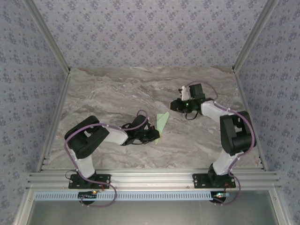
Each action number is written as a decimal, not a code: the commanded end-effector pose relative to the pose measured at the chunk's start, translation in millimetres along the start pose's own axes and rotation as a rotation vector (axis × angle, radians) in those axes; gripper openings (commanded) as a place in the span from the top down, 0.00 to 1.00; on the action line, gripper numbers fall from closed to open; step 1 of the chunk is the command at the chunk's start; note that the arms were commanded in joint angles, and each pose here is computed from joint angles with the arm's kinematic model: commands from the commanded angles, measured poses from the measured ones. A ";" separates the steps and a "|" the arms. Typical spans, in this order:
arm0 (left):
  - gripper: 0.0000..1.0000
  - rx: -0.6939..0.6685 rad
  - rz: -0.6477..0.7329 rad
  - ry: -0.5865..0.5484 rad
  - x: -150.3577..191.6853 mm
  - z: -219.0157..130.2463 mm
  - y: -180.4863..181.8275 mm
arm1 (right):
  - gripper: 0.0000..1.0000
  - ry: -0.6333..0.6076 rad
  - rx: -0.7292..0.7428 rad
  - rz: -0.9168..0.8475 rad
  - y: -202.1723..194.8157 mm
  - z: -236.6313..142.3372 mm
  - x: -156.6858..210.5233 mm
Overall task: Fold a paper plane with a square sheet of paper (fold left side to right side)
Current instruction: Fold the wing for the fifth time at the center of the table.
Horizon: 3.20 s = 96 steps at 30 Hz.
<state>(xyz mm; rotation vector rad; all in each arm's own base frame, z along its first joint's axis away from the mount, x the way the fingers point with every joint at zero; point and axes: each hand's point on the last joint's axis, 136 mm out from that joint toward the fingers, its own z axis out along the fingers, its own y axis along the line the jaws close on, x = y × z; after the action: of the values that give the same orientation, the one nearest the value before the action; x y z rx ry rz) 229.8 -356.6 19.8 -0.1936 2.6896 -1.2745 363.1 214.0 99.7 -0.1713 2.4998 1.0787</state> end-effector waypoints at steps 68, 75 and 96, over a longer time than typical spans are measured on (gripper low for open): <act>0.87 -0.118 0.153 0.124 27.3 -5.6 6.3 | 0.87 0.345 0.174 0.109 -31.3 69.2 123.7; 0.88 -0.162 0.089 0.141 38.9 -7.8 33.6 | 0.87 0.354 0.170 0.116 -32.5 67.1 123.7; 0.95 -0.241 -0.026 0.154 53.6 -5.3 76.2 | 0.87 0.210 0.081 0.150 -57.1 61.5 45.4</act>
<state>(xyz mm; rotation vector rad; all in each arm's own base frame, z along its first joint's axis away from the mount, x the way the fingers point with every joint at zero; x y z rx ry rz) 202.5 -351.5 17.6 -0.0756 2.7597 -1.2629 333.3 244.6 20.7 -0.1140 2.7668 1.2203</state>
